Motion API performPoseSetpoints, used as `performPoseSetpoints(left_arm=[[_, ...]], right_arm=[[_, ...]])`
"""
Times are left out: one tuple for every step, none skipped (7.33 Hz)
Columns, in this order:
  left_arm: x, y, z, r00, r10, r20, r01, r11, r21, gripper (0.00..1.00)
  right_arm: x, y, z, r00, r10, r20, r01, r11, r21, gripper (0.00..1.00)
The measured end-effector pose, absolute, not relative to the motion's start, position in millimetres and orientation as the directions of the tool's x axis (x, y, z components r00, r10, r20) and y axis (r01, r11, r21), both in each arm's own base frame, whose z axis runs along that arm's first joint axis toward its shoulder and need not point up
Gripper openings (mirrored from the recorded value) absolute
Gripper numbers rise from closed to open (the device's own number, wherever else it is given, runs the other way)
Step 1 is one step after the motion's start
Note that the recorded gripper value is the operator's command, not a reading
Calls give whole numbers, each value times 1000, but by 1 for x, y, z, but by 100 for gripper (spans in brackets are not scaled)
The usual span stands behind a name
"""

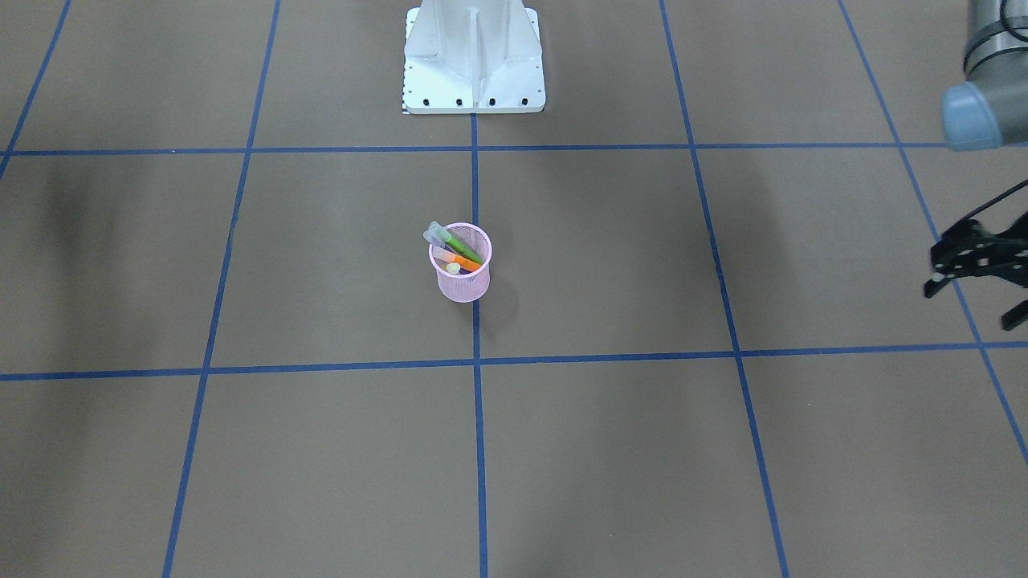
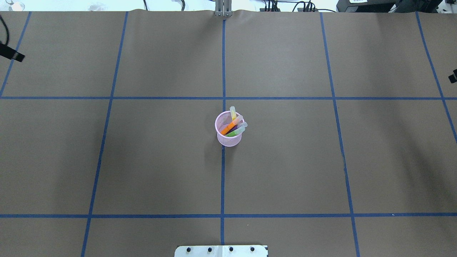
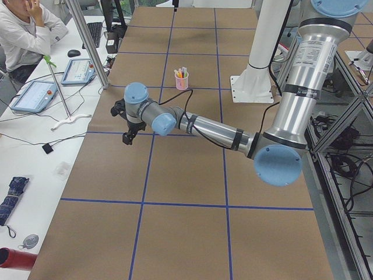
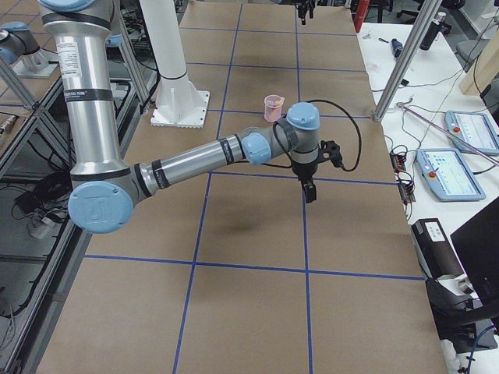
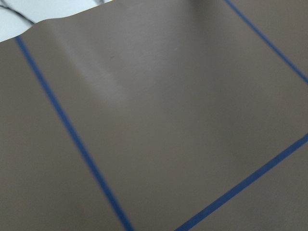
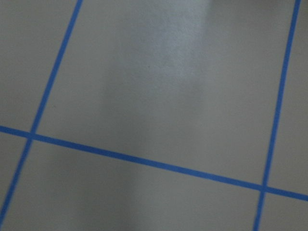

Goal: Collect pens into pen holder

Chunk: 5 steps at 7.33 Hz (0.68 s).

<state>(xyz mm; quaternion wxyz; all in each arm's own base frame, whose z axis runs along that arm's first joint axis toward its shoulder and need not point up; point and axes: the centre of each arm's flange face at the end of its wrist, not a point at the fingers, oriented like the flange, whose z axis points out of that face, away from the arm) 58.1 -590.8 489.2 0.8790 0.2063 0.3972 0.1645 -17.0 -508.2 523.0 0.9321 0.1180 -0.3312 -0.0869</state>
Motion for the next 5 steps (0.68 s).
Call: performPoseSetpoints(left_arm=[[10,-576,524,663,379,-646,-83,894,439,100],[-21,-555,572,699,286,-655,-47,933,358,100],[-39,-537,624,725,203,-659,-25,963,268,100],[-49,-523,660,736,155,-659,-14,977,214,100],[-57,-509,682,739,131,-661,-7,982,186,100]], right_arm=[[13,-488,548,758,-239,606,88,959,268,99],[34,-468,568,749,-218,625,75,966,248,99],[46,-453,585,747,-193,636,63,973,222,99],[52,-446,599,748,-169,642,50,979,198,99],[58,-443,610,749,-141,647,35,984,175,99]])
